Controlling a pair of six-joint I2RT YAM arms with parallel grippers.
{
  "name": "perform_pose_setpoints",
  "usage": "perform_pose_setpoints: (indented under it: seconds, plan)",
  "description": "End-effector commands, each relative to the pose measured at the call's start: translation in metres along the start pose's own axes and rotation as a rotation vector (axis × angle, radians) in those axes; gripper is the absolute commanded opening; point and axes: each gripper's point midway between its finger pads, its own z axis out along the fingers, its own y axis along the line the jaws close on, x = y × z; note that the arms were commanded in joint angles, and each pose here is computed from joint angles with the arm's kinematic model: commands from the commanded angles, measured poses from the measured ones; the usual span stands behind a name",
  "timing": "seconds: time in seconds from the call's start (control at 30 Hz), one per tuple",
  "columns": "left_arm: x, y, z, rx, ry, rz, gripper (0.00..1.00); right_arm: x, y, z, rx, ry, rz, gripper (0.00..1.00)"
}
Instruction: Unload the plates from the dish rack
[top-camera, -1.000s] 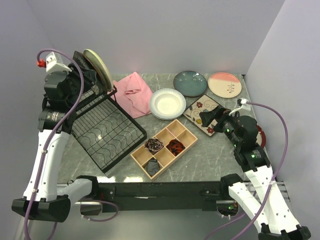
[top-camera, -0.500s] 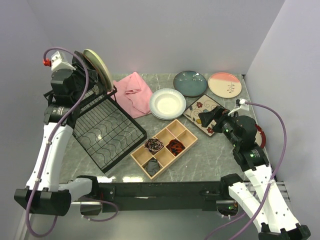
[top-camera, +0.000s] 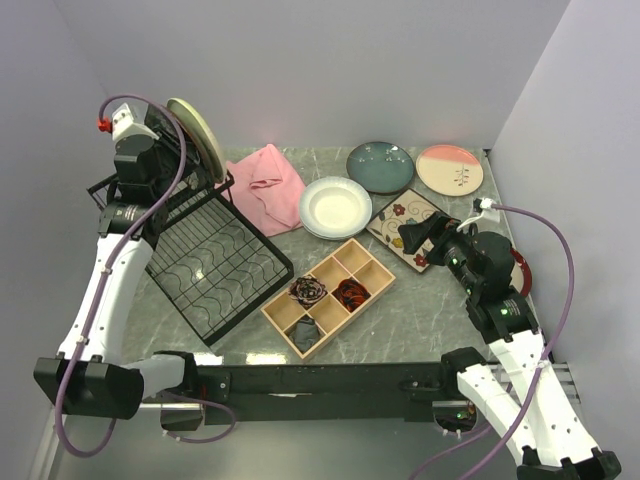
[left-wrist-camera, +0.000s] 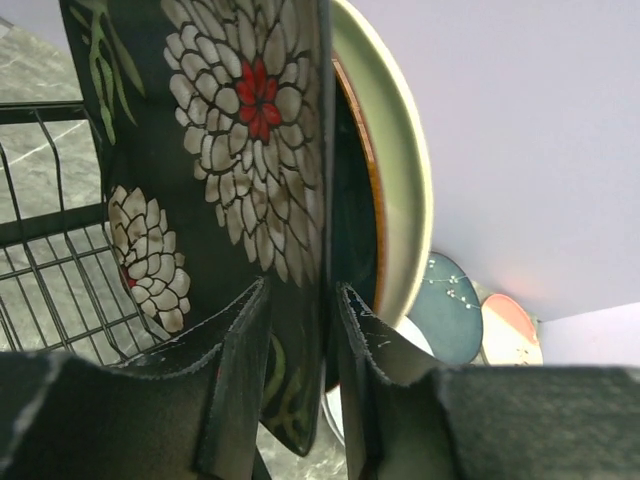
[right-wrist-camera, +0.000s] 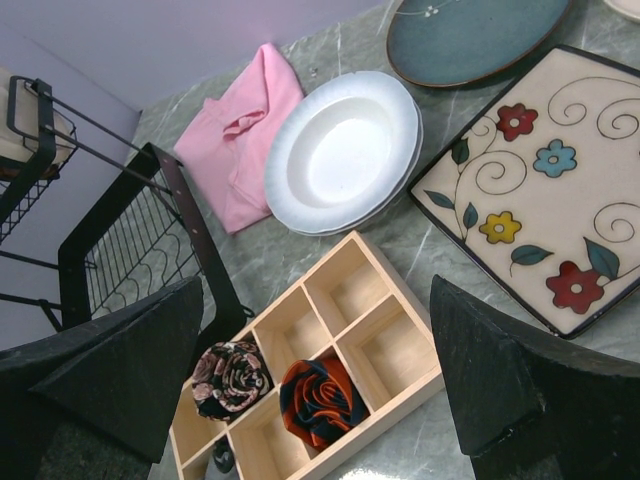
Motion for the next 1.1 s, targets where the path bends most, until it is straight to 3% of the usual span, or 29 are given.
perform_pose_setpoints:
  seconds: [0.0,0.37,0.67,0.73,0.77,0.8,1.07]
  plan:
    - [-0.011,-0.001,0.006,-0.003,-0.045,-0.001,0.35,-0.010,0.005,-0.001,-0.018,-0.047,-0.007,1.00]
    - [-0.013,0.002,0.006,-0.010,-0.060,0.022,0.23,-0.011,0.005,-0.002,-0.019,-0.056,-0.009,1.00]
    - [-0.008,0.009,0.011,-0.043,-0.046,0.045,0.24,-0.012,0.004,-0.003,-0.016,-0.061,-0.009,1.00]
    - [-0.009,0.012,0.011,-0.059,-0.047,0.057,0.20,-0.012,0.005,-0.004,-0.019,-0.060,-0.011,1.00]
    - [-0.010,0.012,0.010,-0.063,-0.050,0.058,0.09,-0.012,0.004,-0.004,-0.018,-0.060,-0.010,1.00]
    - [-0.011,0.013,0.009,-0.068,-0.053,0.064,0.06,-0.012,0.005,-0.004,-0.018,-0.060,-0.010,1.00]
    - [-0.023,0.014,0.000,-0.088,-0.071,0.115,0.01,-0.013,0.006,-0.005,-0.023,-0.063,-0.011,1.00]
